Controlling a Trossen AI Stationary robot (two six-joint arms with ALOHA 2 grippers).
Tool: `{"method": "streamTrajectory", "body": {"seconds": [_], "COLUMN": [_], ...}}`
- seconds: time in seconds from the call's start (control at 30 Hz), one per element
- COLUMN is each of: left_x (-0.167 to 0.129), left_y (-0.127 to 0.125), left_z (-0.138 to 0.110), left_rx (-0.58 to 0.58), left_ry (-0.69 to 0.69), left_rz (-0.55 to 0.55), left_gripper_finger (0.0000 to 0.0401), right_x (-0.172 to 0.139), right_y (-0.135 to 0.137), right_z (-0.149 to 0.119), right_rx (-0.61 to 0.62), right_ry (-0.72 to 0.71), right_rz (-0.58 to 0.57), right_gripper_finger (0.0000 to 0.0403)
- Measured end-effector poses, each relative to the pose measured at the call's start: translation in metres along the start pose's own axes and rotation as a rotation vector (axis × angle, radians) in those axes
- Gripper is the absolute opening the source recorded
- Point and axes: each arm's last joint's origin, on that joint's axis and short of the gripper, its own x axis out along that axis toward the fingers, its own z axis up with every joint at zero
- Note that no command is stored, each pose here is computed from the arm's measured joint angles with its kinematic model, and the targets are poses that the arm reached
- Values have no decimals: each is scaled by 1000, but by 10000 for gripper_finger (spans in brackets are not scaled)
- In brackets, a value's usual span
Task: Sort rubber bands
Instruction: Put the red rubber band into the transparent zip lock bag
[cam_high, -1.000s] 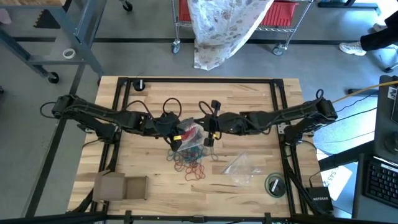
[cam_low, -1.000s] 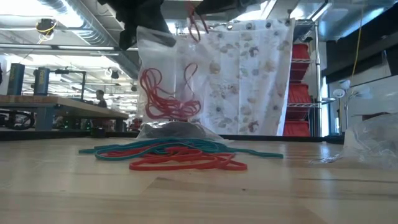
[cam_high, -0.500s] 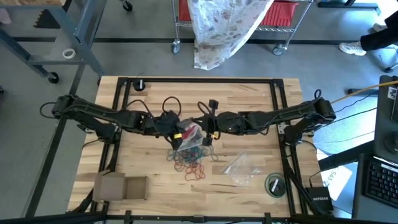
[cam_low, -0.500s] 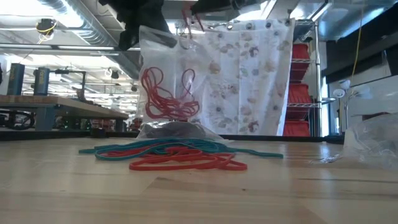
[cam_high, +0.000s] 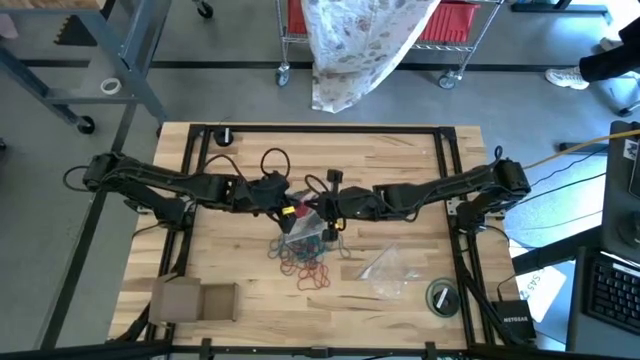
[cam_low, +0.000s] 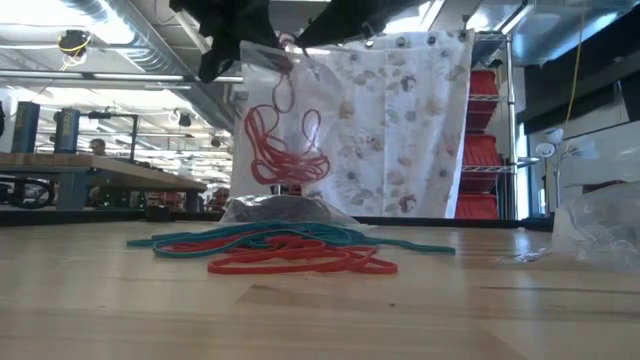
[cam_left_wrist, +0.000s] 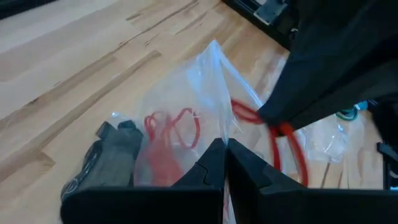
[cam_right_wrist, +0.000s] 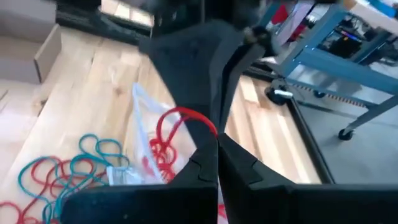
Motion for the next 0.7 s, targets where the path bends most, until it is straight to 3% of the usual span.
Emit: {"method": "streamTrajectory", "body": {"seconds": [0.27,0.5,0.7], "left_x": [-2,-3,-4], "left_y": [0,-1,-5], "left_z": [1,2,-2], "left_rx": [3,48,91], "left_ry": [-9,-74,-89], "left_rz": [3,63,79], "left_gripper_finger": [1,1,1], "right_x": [12,11,11], "right_y": [8,8,-4], "right_z": [-14,-19,-20], "right_rx": [1,129,300], "right_ry": [93,144,148], "right_rz": [35,24,-137], "right_gripper_finger": [0,1,32]}}
